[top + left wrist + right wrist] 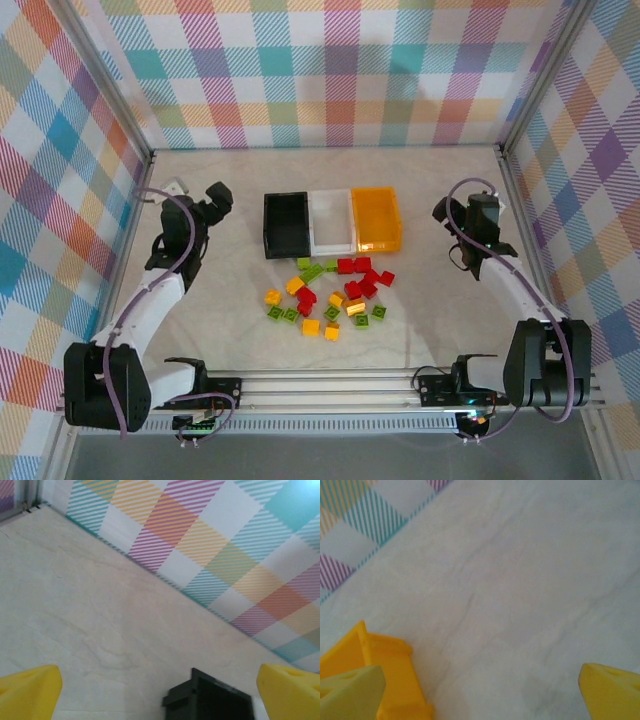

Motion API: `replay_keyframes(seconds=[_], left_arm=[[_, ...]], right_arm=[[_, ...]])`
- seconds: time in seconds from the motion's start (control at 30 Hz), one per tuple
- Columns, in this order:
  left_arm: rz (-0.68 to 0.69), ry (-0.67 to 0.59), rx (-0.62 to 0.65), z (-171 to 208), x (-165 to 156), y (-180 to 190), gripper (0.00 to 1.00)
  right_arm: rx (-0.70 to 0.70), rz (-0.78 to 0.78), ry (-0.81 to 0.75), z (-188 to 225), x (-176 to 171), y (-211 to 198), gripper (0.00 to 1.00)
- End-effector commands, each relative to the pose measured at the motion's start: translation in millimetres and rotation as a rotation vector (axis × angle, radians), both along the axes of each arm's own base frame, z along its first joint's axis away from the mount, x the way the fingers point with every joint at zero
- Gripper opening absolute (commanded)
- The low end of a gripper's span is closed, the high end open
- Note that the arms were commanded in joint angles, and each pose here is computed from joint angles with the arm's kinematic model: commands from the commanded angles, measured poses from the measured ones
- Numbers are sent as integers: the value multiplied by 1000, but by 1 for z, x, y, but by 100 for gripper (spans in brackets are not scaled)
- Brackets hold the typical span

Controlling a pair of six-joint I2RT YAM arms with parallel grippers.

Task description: Sort the legos into containers by color

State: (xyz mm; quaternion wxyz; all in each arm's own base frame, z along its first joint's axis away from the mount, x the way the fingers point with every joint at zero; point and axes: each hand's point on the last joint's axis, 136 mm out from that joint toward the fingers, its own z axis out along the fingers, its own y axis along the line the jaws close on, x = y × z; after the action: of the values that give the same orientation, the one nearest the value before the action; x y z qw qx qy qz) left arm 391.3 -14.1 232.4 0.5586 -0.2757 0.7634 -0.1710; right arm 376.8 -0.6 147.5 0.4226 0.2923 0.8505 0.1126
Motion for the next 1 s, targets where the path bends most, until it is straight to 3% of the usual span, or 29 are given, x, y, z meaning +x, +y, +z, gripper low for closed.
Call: replay_keyframes(seconds=[0.0,0.13,0.3,0.7,0.97], left_arm=[[63,155,-197,-33,-24,-2,100],[-101,189,-200,-25,-30,-32,99],[-218,149,-217,-18,-49,-61,99],[-291,246,-231,-57,-79,-81,99],[-301,246,-211,-56,-87,-80,99]], right_arm=[[59,114,127,-21,-24,39,99],[70,294,257,-43,-57,87,99],[113,386,378,-77,-87,130,89],[33,227,524,-113,-88,143,62],[-26,193,605,-126,-96,142,54]])
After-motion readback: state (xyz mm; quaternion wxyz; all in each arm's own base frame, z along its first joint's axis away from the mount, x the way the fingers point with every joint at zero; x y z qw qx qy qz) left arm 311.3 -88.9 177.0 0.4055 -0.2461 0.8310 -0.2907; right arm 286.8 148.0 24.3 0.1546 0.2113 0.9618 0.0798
